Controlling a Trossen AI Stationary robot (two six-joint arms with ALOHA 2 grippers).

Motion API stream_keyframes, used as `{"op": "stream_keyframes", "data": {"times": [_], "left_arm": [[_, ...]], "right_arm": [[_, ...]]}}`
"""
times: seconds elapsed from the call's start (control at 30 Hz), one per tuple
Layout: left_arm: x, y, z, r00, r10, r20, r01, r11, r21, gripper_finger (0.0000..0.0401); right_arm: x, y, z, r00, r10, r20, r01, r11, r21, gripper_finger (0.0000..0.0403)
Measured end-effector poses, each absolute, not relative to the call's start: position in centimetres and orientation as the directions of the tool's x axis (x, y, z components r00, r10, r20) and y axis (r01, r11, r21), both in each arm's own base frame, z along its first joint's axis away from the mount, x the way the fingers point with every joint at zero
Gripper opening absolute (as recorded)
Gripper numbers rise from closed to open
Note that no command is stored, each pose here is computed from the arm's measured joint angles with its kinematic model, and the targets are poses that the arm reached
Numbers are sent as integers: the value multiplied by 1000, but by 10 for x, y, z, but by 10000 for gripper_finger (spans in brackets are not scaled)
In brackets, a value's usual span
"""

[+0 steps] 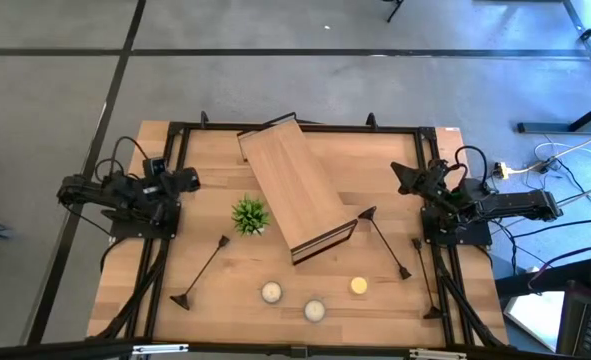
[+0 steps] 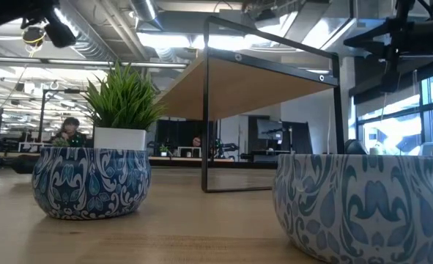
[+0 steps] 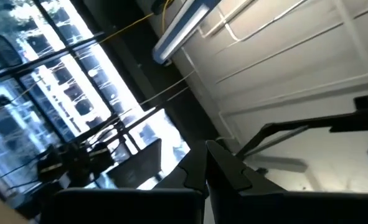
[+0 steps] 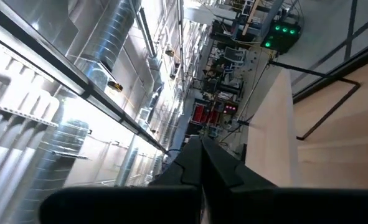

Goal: Pick & Place candle stick holders
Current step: Adjust the shelf on the table

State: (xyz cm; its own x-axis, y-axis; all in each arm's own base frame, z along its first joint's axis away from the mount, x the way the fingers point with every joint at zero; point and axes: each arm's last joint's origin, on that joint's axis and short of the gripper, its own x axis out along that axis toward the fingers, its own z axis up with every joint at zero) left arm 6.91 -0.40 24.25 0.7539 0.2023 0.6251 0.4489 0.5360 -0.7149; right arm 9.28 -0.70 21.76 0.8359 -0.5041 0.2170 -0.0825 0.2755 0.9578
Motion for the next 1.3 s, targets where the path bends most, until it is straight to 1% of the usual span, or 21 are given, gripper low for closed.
{"op": "stream_keyframes", "data": {"times": [0.03, 0.1, 0.2, 0.3, 0.37, 0.43, 0.6, 0.73, 0.8, 0.93, 1.03, 1.17, 1.3], "left_arm": [[68, -4, 244, 743, 204, 638, 462, 533, -709, 2], [67, -4, 245, 730, 202, 654, 479, 531, -699, 2], [66, -4, 246, 722, 200, 662, 489, 530, -693, 2], [65, -2, 249, 720, 256, 645, 456, 527, -717, 2], [65, -1, 253, 717, 287, 636, 428, 538, -726, 2], [64, -1, 261, 711, 285, 643, 425, 554, -716, 2], [62, -3, 291, 696, 206, 688, 442, 632, -637, 2], [69, -6, 322, 698, 156, 699, 439, 678, -590, 2], [74, -7, 338, 702, 130, 700, 437, 697, -568, 2], [86, -10, 369, 731, 113, 673, 383, 749, -541, 2], [94, -11, 386, 757, 143, 638, 312, 779, -545, 2], [100, -12, 399, 757, 162, 633, 266, 808, -525, 2], [103, -13, 400, 762, 144, 632, 279, 807, -520, 2]], "right_arm": [[92, -7, 219, 833, -502, 231, -100, 274, 957, 0], [91, -7, 225, 820, -496, 286, -138, 314, 939, 0], [84, -6, 241, 778, -450, 439, -235, 439, 867, 0], [77, -5, 258, 704, -373, 604, -335, 575, 746, 0], [75, -3, 270, 682, -303, 665, -355, 658, 664, 0], [76, -1, 285, 691, -233, 684, -351, 719, 600, 0], [97, 6, 323, 778, -85, 622, -291, 829, 477, 0], [125, 13, 356, 803, 40, 595, -299, 891, 343, 0], [142, 16, 370, 814, 82, 575, -298, 909, 292, 0], [169, 19, 392, 849, 94, 520, -272, 921, 277, 0], [185, 20, 402, 884, 84, 459, -235, 930, 283, 0], [199, 21, 405, 919, 79, 387, -209, 929, 304, 0], [207, 22, 399, 936, 81, 341, -195, 929, 314, 0]]}}
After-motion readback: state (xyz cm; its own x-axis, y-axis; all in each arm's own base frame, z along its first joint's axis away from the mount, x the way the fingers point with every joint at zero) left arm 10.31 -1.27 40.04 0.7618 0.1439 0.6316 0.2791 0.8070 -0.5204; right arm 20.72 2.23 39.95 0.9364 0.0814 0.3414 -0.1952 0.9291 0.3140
